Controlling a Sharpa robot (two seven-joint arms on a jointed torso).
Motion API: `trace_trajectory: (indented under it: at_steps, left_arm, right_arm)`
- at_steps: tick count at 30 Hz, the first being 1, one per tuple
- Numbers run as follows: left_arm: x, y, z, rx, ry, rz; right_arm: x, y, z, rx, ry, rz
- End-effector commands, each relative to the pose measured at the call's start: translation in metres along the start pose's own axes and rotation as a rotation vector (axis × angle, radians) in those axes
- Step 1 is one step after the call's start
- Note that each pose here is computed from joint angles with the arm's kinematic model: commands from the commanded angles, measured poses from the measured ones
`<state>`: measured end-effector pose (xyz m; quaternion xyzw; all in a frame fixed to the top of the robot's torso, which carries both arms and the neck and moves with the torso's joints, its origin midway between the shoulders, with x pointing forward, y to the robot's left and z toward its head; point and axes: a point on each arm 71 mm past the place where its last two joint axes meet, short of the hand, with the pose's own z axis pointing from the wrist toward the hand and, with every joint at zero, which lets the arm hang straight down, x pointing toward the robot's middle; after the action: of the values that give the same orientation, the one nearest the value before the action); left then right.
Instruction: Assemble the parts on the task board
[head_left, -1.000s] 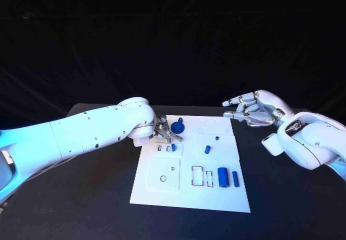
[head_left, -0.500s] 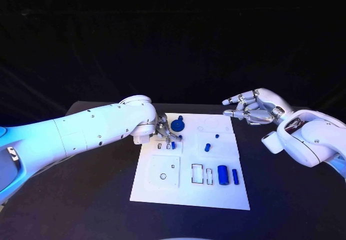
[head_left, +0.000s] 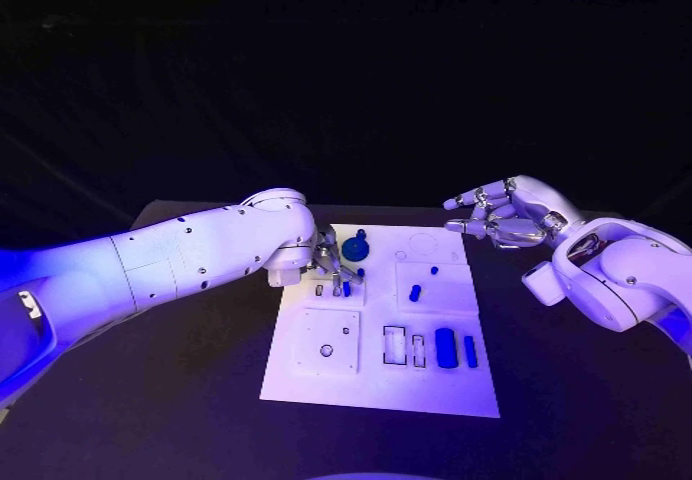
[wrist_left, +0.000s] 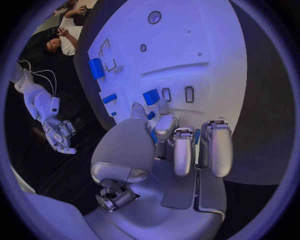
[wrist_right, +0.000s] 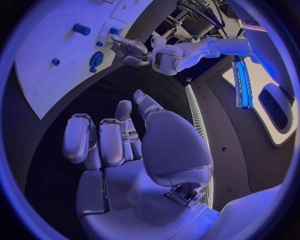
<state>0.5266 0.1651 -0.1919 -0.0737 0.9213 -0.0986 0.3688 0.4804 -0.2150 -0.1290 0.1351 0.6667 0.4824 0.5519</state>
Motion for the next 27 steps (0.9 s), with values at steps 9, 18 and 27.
trace_trajectory:
  at_steps: [9,18,27]
  left_arm:
    - [0.0032,-0.0047,0.0001,0.003,0.032,0.035]
    - [0.0045,-0.0053,0.0007,0.005,0.049,0.033]
    - [0.0050,-0.0059,0.0009,0.006,0.056,0.037]
  right_arm:
    - [0.0024,-0.0004,0.0004,0.001,0.025,-0.011]
    - [0.0036,-0.0005,0.0014,0.003,0.031,-0.010]
    - [0.0046,-0.0004,0.0021,0.002,0.035,-0.009]
